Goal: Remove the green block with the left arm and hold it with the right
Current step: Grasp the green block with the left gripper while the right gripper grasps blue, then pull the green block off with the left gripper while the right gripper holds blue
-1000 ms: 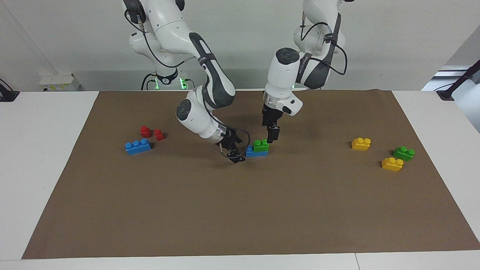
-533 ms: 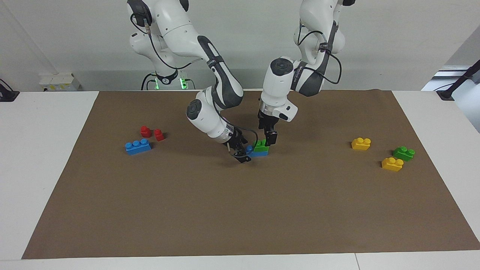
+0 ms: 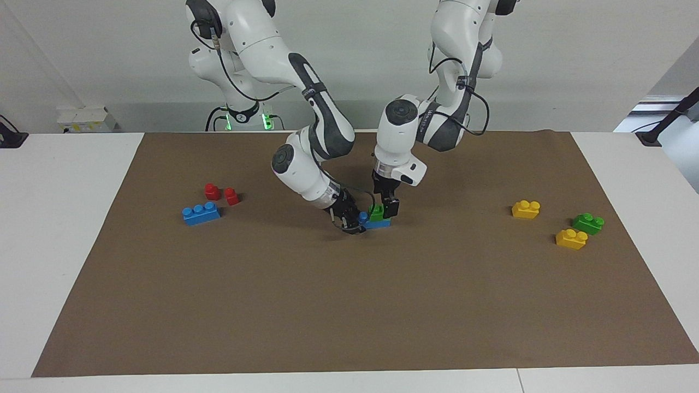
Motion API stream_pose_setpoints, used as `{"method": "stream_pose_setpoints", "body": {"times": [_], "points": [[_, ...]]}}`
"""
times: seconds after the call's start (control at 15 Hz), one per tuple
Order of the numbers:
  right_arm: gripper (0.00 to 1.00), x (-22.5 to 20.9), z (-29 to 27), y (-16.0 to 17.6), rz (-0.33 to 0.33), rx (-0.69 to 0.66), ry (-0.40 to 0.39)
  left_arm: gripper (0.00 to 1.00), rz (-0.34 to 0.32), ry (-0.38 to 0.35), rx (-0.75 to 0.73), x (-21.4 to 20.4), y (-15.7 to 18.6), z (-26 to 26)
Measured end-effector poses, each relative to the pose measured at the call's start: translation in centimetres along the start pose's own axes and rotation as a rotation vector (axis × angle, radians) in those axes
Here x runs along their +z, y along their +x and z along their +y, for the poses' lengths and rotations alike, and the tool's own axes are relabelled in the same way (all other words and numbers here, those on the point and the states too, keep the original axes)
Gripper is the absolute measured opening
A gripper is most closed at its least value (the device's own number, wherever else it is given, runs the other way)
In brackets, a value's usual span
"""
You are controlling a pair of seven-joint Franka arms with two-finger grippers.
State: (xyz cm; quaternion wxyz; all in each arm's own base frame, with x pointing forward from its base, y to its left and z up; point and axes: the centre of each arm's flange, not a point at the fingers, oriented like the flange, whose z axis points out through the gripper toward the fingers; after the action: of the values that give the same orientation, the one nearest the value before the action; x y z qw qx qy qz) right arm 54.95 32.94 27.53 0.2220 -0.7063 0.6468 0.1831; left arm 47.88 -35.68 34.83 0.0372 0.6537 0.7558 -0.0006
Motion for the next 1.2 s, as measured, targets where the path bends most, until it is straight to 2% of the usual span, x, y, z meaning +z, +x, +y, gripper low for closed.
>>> {"method": "stream_pose_setpoints", "body": {"times": [0.07,0.47,0.53,0.73,0.87,1.2], "points": [[0.35,-0.03,-0.03,0.06,0.0,0.002,0.001,1.0,-0.002,-0.003,-0.005,0.13,-0.04,0.05],[0.35,-0.05,-0.05,0.08,0.0,-0.008,0.002,1.0,-0.003,-0.024,-0.021,0.07,-0.12,0.22],[0.35,-0.05,-0.05,0.08,0.0,-0.008,0.002,0.94,-0.004,-0.027,-0.02,0.05,-0.13,0.24],[0.35,-0.08,-0.08,0.13,0.0,-0.007,0.002,0.56,-0.005,-0.064,0.003,0.16,-0.24,0.58],[0.35,-0.12,-0.12,0.17,0.0,-0.007,0.005,0.35,-0.012,-0.08,0.006,0.26,-0.18,0.94],[0.35,-0.14,-0.15,0.2,0.001,-0.006,0.006,0.35,-0.013,-0.082,0.008,0.23,-0.21,0.95]]}}
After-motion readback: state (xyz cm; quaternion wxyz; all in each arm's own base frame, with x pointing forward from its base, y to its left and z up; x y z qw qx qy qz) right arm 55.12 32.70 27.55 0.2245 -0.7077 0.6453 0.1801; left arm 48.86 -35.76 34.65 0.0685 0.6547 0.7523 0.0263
